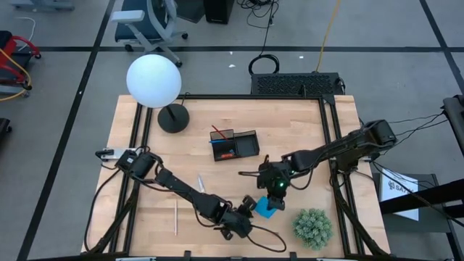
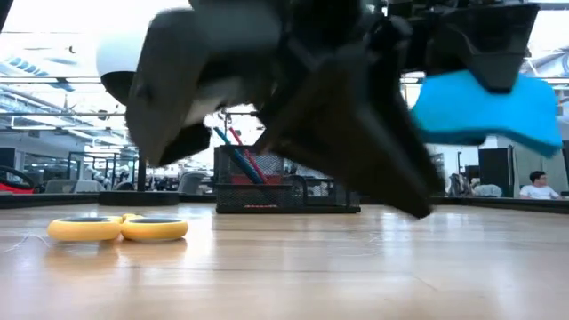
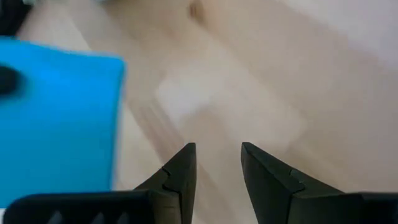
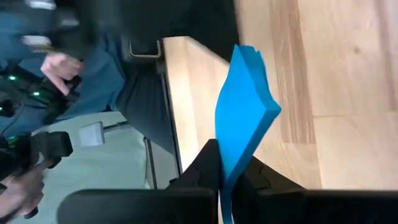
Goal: Pick and place office supplies into organizer
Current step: Put the blue notepad into the desk organizer
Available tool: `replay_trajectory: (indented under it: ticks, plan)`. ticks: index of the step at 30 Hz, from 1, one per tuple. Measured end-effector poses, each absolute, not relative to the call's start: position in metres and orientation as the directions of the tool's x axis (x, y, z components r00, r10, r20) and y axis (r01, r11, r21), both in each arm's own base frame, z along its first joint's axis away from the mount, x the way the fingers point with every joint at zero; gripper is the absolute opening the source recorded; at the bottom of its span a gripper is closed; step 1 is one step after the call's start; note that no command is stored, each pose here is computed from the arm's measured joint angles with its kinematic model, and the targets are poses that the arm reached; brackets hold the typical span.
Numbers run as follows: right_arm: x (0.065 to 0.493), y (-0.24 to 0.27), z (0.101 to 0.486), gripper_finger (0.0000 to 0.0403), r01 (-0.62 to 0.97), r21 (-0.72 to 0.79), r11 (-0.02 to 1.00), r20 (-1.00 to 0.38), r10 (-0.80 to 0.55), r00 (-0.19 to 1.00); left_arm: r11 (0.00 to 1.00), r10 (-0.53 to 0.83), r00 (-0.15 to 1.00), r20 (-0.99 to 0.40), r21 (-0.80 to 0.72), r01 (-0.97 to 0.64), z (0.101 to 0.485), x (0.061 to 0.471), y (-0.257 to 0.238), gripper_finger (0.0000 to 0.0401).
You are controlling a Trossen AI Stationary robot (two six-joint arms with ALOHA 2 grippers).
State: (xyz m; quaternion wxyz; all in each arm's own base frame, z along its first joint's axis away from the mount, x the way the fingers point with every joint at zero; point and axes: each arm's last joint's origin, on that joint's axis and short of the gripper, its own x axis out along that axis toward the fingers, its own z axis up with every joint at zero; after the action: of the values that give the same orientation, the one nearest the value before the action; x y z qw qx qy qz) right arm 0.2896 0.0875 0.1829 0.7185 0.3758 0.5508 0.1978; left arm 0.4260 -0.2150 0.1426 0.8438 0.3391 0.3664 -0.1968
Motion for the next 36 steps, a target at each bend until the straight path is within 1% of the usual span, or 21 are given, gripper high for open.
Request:
replay_trajectory:
  ticks: [7, 13, 18, 23, 27, 30, 33, 36]
  plan:
    - [0.284, 0.069, 0.197, 0.0004, 0.167, 0.713, 0.681, -0.683, 0.620, 0.386, 0.665, 0.046, 0.610, -0.791, 0.480, 0.572, 0.137, 0.415, -0.216, 0.0124]
    - [0.282, 0.053, 0.197, 0.0004, 0.220, 0.686, 0.693, -0.711, 0.577, 0.401, 0.654, 0.104, 0.595, -0.797, 0.505, 0.563, 0.144, 0.406, -0.219, 0.0124]
    - [0.284, 0.039, 0.196, 0.0004, 0.271, 0.668, 0.693, -0.729, 0.536, 0.425, 0.667, 0.110, 0.600, -0.792, 0.506, 0.547, 0.161, 0.402, -0.216, 0.0124]
    - [0.285, 0.022, 0.196, 0.0004, 0.300, 0.647, 0.701, -0.741, 0.487, 0.461, 0.676, 0.131, 0.638, -0.758, 0.540, 0.502, 0.184, 0.394, -0.205, 0.0124]
    - [0.285, 0.006, 0.197, 0.0004, 0.326, 0.624, 0.710, -0.752, 0.432, 0.497, 0.703, 0.147, 0.659, -0.738, 0.547, 0.456, 0.203, 0.376, -0.182, 0.0124]
    - [0.285, -0.005, 0.202, 0.0004, 0.333, 0.605, 0.724, -0.751, 0.378, 0.542, 0.738, 0.173, 0.688, -0.705, 0.556, 0.384, 0.217, 0.354, -0.157, 0.0124]
    - [0.283, -0.016, 0.209, 0.0004, 0.338, 0.584, 0.738, -0.741, 0.315, 0.593, 0.786, 0.169, 0.751, -0.638, 0.547, 0.288, 0.235, 0.329, -0.134, 0.0124]
    - [0.282, -0.028, 0.222, 0.0004, 0.333, 0.563, 0.756, -0.705, 0.230, 0.671, 0.818, 0.172, 0.824, -0.540, 0.544, 0.186, 0.252, 0.301, -0.118, 0.0124]
